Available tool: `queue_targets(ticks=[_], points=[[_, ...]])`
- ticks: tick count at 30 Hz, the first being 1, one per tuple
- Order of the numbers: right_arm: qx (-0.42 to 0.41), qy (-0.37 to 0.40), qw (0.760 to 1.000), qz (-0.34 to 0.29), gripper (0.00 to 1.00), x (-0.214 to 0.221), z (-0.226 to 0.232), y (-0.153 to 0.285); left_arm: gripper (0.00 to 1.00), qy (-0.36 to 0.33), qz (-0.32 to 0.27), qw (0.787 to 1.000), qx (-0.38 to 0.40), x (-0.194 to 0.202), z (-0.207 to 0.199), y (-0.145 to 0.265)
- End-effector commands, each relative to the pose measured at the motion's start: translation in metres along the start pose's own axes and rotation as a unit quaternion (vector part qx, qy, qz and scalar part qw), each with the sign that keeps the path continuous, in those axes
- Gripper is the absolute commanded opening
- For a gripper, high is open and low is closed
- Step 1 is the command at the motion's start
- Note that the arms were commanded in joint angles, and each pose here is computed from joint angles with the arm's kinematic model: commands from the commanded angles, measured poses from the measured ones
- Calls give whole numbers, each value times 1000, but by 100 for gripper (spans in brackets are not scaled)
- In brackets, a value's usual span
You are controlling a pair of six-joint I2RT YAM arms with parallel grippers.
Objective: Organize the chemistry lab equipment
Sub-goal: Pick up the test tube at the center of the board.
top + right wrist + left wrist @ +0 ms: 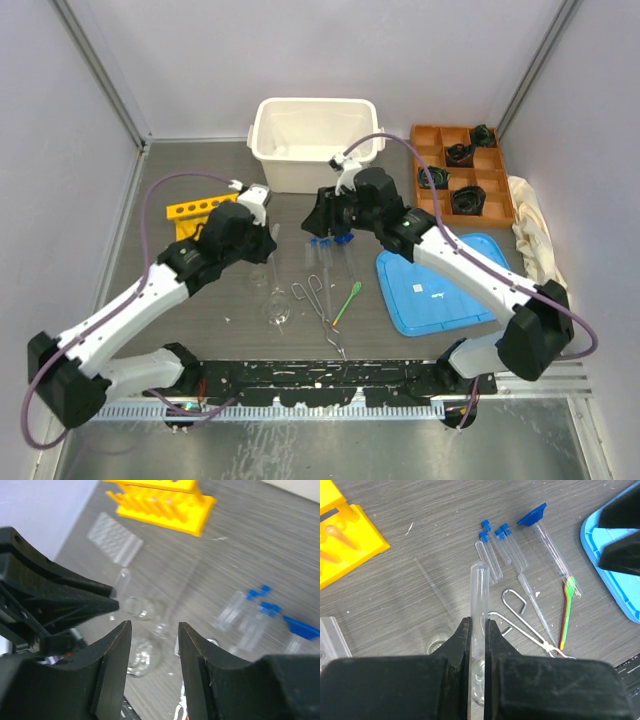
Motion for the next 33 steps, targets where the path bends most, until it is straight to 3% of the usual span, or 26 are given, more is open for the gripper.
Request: queue_targets(ticks=[1, 10, 33], points=[[-194, -15, 981, -15, 48, -36, 51, -4, 0, -18, -68, 997, 22, -3, 2, 24], [-260, -17, 965, 23, 45, -34, 82, -35, 0, -13, -108, 994, 17, 4, 10, 53], [-247, -4, 968, 35, 41, -29, 89, -57, 0, -6, -129, 991, 19, 1, 12, 70]])
Point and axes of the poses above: each gripper's point midway between its finger pads, its own y axis back along the fingers, its own z axis along the line the jaws close on, x = y × z, the point moved 8 cm from there along y, back along the fingers, and after that the axes turned 1 degree about -y, right-handed, at the moved point
